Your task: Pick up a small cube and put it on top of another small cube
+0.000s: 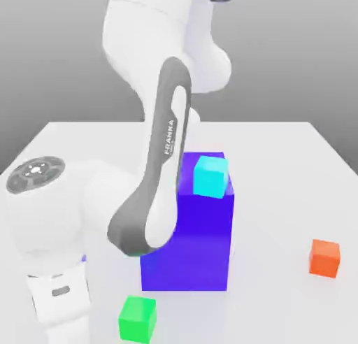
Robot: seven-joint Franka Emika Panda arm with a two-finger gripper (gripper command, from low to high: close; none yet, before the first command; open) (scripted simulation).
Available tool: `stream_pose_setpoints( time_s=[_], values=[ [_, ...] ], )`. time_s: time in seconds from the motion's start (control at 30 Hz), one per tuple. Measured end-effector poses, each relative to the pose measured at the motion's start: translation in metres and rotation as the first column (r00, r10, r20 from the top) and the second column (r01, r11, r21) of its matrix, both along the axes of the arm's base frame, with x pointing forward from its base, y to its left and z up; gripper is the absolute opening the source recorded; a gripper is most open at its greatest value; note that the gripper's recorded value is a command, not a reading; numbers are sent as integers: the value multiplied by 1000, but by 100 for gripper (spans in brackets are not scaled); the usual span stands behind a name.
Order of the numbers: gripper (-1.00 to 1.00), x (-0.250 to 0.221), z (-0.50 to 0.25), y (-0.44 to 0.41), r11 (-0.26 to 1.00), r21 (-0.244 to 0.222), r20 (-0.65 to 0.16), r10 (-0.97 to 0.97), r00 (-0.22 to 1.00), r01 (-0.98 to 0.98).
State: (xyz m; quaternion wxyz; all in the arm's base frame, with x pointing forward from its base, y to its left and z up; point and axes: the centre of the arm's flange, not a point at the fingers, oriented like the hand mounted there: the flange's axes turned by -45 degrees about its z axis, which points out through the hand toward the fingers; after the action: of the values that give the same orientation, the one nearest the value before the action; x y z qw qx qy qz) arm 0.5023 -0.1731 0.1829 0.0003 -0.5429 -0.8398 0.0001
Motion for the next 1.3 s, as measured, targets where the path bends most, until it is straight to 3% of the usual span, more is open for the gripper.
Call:
stream_pose_setpoints(
  time_s=[0.33, 0.8, 1.07, 1.3],
  values=[
    [-100, 15, -15, -8, 961, 106, -1, -256, 967, 254],
    [-100, 11, -40, 5, 963, 208, -72, -159, 985, 171],
    [-100, 21, -18, 13, 968, 238, -22, -77, 997, 80],
    [-100, 32, 19, 17, 975, 223, 60, -3, 998, -10]
  ],
)
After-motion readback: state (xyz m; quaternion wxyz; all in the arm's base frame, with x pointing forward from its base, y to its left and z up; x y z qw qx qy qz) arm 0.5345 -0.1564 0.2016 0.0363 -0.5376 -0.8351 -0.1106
